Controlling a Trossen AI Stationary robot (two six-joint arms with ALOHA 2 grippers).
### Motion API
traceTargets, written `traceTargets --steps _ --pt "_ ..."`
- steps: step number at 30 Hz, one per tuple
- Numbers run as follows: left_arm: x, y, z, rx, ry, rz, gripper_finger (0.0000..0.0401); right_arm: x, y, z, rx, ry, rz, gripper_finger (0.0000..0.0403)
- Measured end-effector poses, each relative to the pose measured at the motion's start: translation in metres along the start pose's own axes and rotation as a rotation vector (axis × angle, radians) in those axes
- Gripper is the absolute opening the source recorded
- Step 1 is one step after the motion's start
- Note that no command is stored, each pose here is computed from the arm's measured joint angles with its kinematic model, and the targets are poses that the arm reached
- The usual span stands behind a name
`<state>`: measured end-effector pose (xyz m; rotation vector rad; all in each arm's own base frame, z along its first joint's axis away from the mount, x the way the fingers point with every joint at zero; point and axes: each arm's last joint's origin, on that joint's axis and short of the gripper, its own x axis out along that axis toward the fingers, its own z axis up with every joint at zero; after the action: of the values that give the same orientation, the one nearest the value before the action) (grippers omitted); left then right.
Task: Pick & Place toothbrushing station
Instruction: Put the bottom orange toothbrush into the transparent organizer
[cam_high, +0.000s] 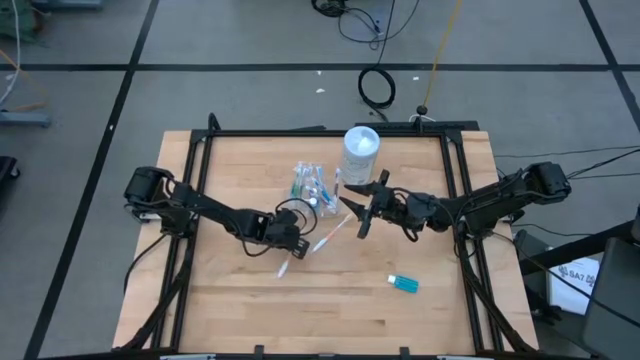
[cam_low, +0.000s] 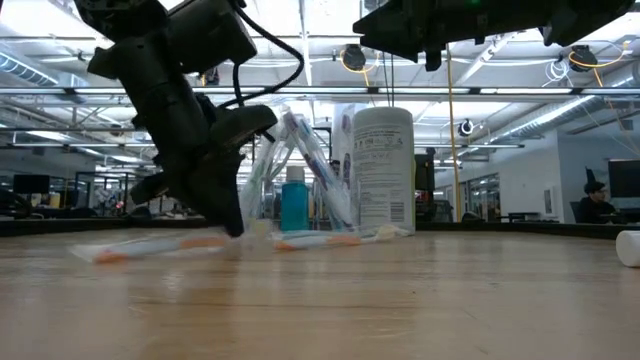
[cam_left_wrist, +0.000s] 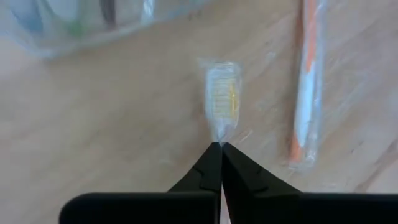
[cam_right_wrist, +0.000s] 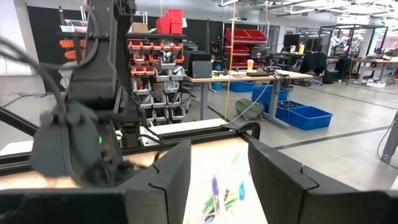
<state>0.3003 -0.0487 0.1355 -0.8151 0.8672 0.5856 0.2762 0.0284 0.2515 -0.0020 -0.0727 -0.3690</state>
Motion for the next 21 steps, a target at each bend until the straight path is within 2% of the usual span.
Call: traceTargets --steps 5,12,21 --pt "-0.019 -0.003 0.008 0.062 -0.073 -0.028 0.0009 0.0 0.0 -0.001 -0.007 0.012 0.0 0.0151" --pt "-0.074 -0.011 0.027 0.149 -0.279 -0.13 0.001 -0.001 0.001 -0.004 0.004 0.039 0.004 0.0151" --pt "-0.128 -0.007 0.043 0.199 -0.655 -0.054 0.0004 -0.001 0.002 -0.007 0.0 0.062 0.011 0.0151"
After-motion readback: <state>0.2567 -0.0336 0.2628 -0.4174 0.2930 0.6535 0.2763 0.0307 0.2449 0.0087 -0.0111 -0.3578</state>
